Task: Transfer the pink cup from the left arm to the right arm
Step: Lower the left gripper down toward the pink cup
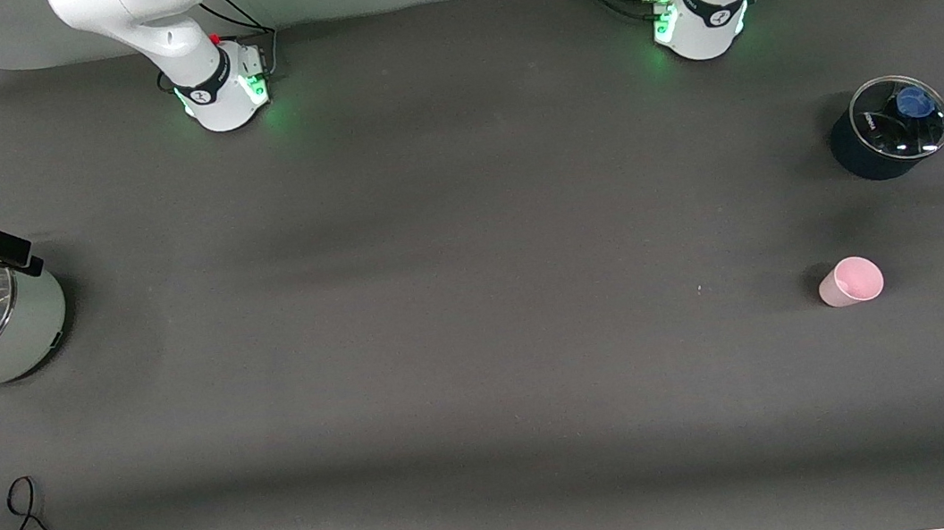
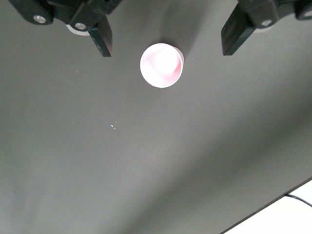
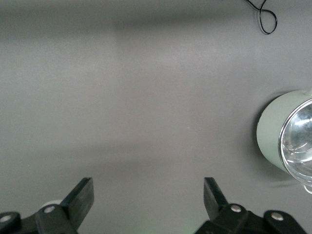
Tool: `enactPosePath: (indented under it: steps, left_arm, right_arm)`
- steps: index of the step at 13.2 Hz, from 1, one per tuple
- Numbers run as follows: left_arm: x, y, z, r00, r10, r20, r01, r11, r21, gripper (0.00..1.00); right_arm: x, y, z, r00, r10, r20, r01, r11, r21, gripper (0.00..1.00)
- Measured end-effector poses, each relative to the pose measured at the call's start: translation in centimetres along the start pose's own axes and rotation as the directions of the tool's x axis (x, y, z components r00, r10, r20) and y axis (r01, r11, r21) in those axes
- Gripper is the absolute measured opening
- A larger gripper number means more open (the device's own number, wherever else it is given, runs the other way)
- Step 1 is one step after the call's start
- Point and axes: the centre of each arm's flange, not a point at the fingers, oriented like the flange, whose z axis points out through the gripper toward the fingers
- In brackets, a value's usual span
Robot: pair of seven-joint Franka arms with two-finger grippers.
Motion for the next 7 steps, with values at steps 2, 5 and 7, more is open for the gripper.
enactPosePath:
  steps: [2,5,7]
  left_arm:
    - [-3.7,-1.6,2.1,0.995,0.084,-0.053,-0.086,0.996,-0.025,1.00]
    - [-8.6,-3.2,5.4,0.966,0.200,-0.167,-0.209,0.977,-0.036,1.00]
    - [-12.4,-4.1,7.9,0.928,0.263,-0.265,-0.277,0.961,-0.017,1.00]
  right_arm:
    - [0.0,0.0,0.0,1.000,0.000,0.002,0.000,1.000,0.000,1.00]
    - [-0.1,-0.1,0.3,1.000,-0.001,0.018,0.001,1.000,-0.001,1.00]
    - [-0.1,-0.1,0.4,1.000,-0.001,0.023,0.001,1.000,-0.002,1.00]
